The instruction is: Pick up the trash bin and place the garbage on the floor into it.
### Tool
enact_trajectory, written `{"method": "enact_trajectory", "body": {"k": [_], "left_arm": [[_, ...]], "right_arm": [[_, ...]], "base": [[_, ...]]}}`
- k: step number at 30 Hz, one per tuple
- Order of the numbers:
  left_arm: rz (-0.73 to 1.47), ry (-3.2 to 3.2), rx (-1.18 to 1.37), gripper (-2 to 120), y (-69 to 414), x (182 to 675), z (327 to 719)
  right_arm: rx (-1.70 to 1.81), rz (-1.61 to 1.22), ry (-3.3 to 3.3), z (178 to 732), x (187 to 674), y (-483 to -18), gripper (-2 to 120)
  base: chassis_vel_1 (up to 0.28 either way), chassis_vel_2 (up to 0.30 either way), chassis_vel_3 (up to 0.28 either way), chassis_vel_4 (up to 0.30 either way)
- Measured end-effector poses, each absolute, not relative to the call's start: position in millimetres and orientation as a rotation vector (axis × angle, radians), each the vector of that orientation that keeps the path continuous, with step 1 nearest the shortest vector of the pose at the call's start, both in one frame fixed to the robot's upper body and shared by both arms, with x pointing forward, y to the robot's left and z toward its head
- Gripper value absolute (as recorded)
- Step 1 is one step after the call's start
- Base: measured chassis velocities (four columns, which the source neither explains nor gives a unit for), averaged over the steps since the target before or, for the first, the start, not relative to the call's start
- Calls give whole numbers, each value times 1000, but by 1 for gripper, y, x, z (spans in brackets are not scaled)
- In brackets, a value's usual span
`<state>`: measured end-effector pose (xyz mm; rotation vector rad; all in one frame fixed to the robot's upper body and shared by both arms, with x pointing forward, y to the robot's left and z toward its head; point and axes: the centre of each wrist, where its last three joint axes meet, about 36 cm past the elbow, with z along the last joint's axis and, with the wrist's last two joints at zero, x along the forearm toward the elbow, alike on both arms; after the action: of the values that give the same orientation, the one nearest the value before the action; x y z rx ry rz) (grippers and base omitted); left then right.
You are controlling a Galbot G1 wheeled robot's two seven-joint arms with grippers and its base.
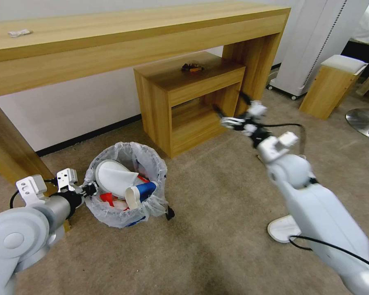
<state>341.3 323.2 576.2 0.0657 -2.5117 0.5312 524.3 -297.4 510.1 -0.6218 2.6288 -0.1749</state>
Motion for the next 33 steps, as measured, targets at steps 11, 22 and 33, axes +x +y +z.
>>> {"method": "enact_trajectory", "body": {"k": [11,22,33], "left_arm": [[517,-2519,62,0,323,336,576],[504,-2523,78,0,325,332,571],[513,-2523,86,0,323,331,567]], "right_arm": [[-301,-191,2679,475,463,-362,100],[-256,-195,2662,475,453,-372,100],[-241,-211,2656,471,443,-385,100]], "base": [[0,0,0,0],[0,0,0,0],[-7,-8,-10,-8]]}}
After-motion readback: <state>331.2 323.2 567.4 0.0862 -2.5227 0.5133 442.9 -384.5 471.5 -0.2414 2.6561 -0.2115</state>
